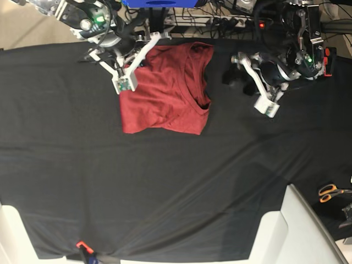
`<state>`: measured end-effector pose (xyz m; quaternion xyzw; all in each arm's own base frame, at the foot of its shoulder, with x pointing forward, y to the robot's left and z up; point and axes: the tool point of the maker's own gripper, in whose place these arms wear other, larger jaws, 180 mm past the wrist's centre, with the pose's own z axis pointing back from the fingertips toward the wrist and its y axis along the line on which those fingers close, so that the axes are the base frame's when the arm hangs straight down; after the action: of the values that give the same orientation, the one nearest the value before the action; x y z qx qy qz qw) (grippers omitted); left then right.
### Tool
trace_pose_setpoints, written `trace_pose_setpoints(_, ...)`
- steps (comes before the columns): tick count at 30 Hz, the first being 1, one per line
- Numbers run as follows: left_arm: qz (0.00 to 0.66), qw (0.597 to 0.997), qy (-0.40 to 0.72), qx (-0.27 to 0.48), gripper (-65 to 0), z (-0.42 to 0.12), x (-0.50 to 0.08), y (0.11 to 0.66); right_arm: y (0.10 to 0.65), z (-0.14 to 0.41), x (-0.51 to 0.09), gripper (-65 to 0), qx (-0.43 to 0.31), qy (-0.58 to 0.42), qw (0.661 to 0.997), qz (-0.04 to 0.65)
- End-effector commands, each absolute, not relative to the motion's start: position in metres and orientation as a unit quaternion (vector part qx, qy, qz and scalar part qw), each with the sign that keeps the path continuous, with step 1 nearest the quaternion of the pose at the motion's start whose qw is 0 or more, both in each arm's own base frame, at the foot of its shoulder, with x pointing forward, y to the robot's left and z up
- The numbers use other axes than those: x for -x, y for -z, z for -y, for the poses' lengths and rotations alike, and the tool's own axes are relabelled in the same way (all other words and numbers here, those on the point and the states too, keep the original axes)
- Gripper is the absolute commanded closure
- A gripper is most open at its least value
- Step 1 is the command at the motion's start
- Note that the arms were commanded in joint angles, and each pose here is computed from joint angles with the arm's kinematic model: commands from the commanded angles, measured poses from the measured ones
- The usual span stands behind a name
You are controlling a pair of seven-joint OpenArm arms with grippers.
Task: Fold the T-shirt properly
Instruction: 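Withdraw the right gripper and bring the left gripper onto the shirt, then grasp the folded shirt with the left gripper and rotate it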
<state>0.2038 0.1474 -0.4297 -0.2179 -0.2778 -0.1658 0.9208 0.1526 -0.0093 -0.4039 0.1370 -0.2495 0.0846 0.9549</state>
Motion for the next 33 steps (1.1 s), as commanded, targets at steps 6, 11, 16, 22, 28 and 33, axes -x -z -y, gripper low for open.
trace_pose_setpoints(6, 0.265, 0.924, 0.135, 0.240, -58.7, -0.142, -0.203, 0.446, 0.396, 0.011, -0.164, -0.6, -0.135, -0.086, 0.949, 0.272)
trace_pose_setpoints(11, 0.231, 0.930, 0.090, 0.272, -58.7, -0.130, -0.200, 0.475, 0.396, 0.021, -0.175, -0.6, -0.124, -0.071, 0.949, 0.280)
trace_pose_setpoints(16, 0.188, 0.923, 0.119, 0.313, -58.7, -0.087, -0.192, 0.493, 0.395, 0.069, -0.194, -0.6, -0.081, 0.006, 0.951, 0.297)
trace_pose_setpoints(22, 0.158, 0.913, 0.141, 0.348, -58.7, -0.046, -0.179, 0.501, 0.394, 0.119, -0.201, -0.6, -0.035, 0.074, 0.948, 0.307)
trace_pose_setpoints(28, 0.162, 0.907, 0.149, 0.360, -58.7, -0.030, -0.184, 0.497, 0.390, 0.150, -0.207, -0.6, -0.015, 0.094, 0.943, 0.319)
trace_pose_setpoints(33, 0.149, 0.902, 0.148, 0.377, -57.9, -0.012, -0.186, 0.501, 0.387, 0.170, -0.210, -0.6, 0.003, 0.116, 0.938, 0.326)
